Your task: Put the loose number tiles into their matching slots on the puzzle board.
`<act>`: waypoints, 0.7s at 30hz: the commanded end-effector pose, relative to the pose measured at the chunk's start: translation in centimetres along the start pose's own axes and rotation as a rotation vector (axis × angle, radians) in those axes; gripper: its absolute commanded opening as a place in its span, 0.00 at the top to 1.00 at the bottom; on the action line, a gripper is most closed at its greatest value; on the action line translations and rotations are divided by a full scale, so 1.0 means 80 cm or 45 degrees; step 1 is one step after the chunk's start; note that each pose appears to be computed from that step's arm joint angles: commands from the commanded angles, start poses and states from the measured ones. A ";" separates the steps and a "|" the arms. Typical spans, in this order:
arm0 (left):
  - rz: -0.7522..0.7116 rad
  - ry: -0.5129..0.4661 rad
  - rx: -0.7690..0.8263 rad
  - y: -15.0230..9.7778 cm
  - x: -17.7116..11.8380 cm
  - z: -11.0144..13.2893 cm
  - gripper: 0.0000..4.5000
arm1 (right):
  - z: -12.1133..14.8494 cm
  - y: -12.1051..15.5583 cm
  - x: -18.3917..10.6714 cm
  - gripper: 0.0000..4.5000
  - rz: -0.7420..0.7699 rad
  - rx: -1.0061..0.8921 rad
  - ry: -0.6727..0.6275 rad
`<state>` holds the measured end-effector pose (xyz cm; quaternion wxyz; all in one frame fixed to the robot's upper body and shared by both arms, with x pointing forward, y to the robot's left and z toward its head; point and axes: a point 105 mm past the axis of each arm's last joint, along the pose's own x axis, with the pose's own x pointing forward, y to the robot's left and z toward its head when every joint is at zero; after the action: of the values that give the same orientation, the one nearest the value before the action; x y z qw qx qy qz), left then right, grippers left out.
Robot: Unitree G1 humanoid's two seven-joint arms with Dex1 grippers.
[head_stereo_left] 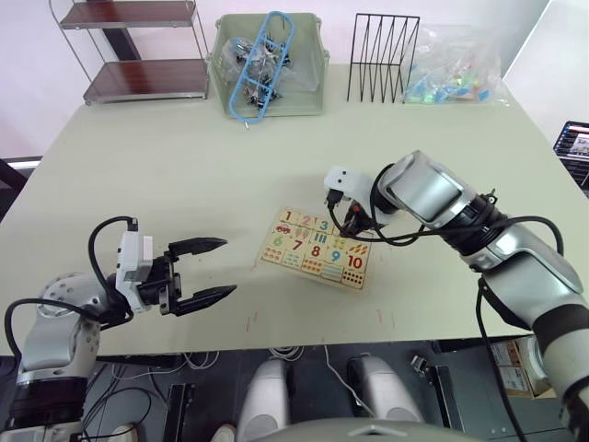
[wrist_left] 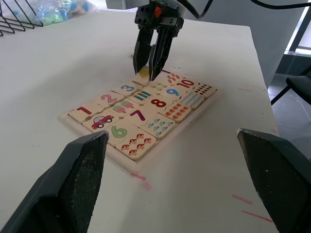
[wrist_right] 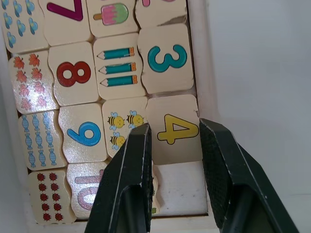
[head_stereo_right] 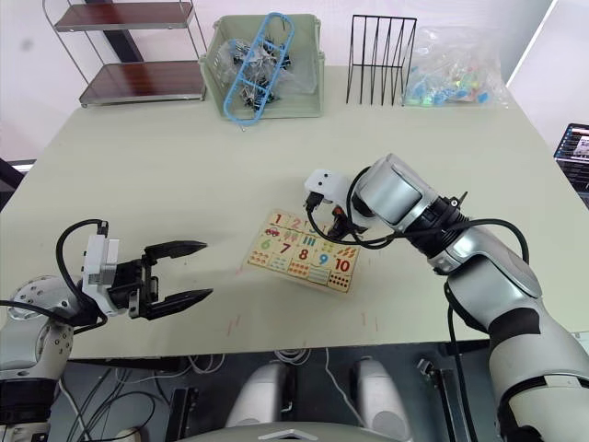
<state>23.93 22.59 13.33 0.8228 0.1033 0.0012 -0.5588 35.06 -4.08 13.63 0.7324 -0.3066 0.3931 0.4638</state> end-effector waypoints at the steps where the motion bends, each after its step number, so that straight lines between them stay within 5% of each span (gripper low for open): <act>1: -0.006 -0.015 0.056 0.000 -0.004 0.013 0.00 | 0.006 -0.001 -0.006 0.81 -0.018 -0.034 -0.022; 19: -0.007 -0.012 0.052 0.000 -0.004 0.013 0.00 | 0.010 -0.003 -0.004 0.81 -0.019 -0.064 -0.044; 21: -0.008 -0.012 0.052 0.000 -0.004 0.013 0.00 | 0.010 -0.002 -0.004 0.58 -0.017 -0.065 -0.044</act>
<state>23.90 22.59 13.32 0.8223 0.1032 0.0014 -0.5596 35.35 -3.87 13.66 0.7322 -0.3124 0.3815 0.4699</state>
